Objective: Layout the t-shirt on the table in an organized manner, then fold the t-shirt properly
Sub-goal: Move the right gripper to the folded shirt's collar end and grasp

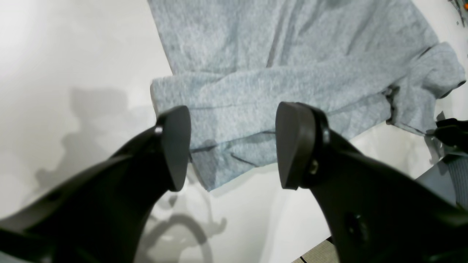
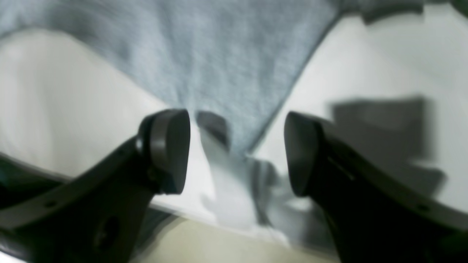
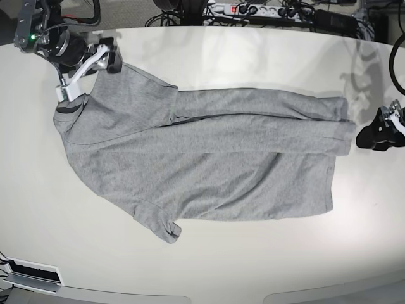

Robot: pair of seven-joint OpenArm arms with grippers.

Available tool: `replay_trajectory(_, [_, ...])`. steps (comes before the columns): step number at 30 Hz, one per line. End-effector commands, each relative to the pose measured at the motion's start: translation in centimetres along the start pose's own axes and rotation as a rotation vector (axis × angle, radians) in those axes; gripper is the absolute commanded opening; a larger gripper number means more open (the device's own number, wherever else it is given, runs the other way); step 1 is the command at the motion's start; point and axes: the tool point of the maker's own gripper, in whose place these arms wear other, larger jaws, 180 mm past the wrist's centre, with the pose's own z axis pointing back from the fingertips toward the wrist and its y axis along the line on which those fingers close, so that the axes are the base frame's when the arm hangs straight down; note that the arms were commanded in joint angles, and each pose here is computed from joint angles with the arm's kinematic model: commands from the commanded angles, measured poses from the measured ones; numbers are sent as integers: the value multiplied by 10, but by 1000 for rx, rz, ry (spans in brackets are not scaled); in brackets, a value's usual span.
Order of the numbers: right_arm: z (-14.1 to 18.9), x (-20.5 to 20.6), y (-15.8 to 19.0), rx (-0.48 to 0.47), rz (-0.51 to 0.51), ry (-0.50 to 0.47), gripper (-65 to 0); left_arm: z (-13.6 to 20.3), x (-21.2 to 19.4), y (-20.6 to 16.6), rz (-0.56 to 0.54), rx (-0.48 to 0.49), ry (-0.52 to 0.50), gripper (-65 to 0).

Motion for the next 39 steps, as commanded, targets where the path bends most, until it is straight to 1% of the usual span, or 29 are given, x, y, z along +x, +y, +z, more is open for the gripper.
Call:
replay_trajectory(1, [-3, 0, -1, 16, 4, 20, -228, 9, 21, 2, -34, 6, -48, -275])
replay_trajectory(3, [-9, -3, 13, 117, -4, 44, -237, 9, 21, 2, -33, 4, -50, -275])
replay_trajectory(4, [-8, -2, 24, 180, 11, 48, -260, 9, 21, 2, -33, 4, -50, -275])
replay_trajectory(5, [-6, 0, 33, 233, 28, 42, -298, 9, 21, 2, -33, 4, -50, -275])
replay_trajectory(6, [-4, 6, 42, 281, 53, 26, -356, 9, 21, 2, -33, 4, -49, -275])
replay_trajectory(7, [-2, 11, 48, 311, 76, 13, -435, 9, 21, 2, -33, 4, -49, -275])
replay_trajectory(9, [0, 24, 51, 321, 108, -12, -628, 9, 21, 2, -33, 3, -50, -275])
replay_trajectory(10, [0, 32, 52, 320, 121, -23, -650, 9, 21, 2, -33, 4, -51, -275])
replay_trajectory(15, [7, 74, 52, 299, 205, -85, -650, 9, 20, 2, -33, 4, -48, -275])
replay_trajectory(17, [9, 80, 51, 289, 238, -62, -650, 9, 19, 2, -34, 5, -41, -275])
replay_trajectory(20, [10, 77, 49, 272, 276, 11, -650, 9, 20, 2, -33, 4, -42, -275])
replay_trajectory(21, [11, 76, 48, 267, 285, 32, -647, 9, 20, 2, -33, 4, -43, -275])
replay_trajectory(22, [11, 76, 46, 262, 290, 45, -578, 9, 20, 2, -33, 4, -43, -275])
replay_trajectory(25, [13, 76, 40, 246, 297, 49, -339, 9, 20, 2, -33, 4, -43, -275])
replay_trajectory(26, [14, 75, 37, 238, 300, 54, -278, 9, 20, 2, -33, 4, -43, -275])
replay_trajectory(27, [15, 74, 32, 220, 296, 65, -236, 9, 20, 2, -33, 4, -43, -275])
replay_trajectory(28, [15, 72, 25, 185, 275, 83, -212, 9, 20, 2, -33, 4, -42, -275])
replay_trajectory(30, [14, 67, 5, 85, 226, 124, -209, 9, 20, 2, -33, 4, -42, -275])
replay_trajectory(32, [16, 65, -9, 16, 167, 134, -209, 9, 20, 2, -33, 4, -42, -275])
replay_trajectory(36, [18, 63, -20, -8, 65, 50, -211, 9, 20, 2, -33, 4, -42, -275])
replay_trajectory(39, [16, 46, -26, -26, 30, 43, -211, 9, 20, 2, -33, 4, -43, -275])
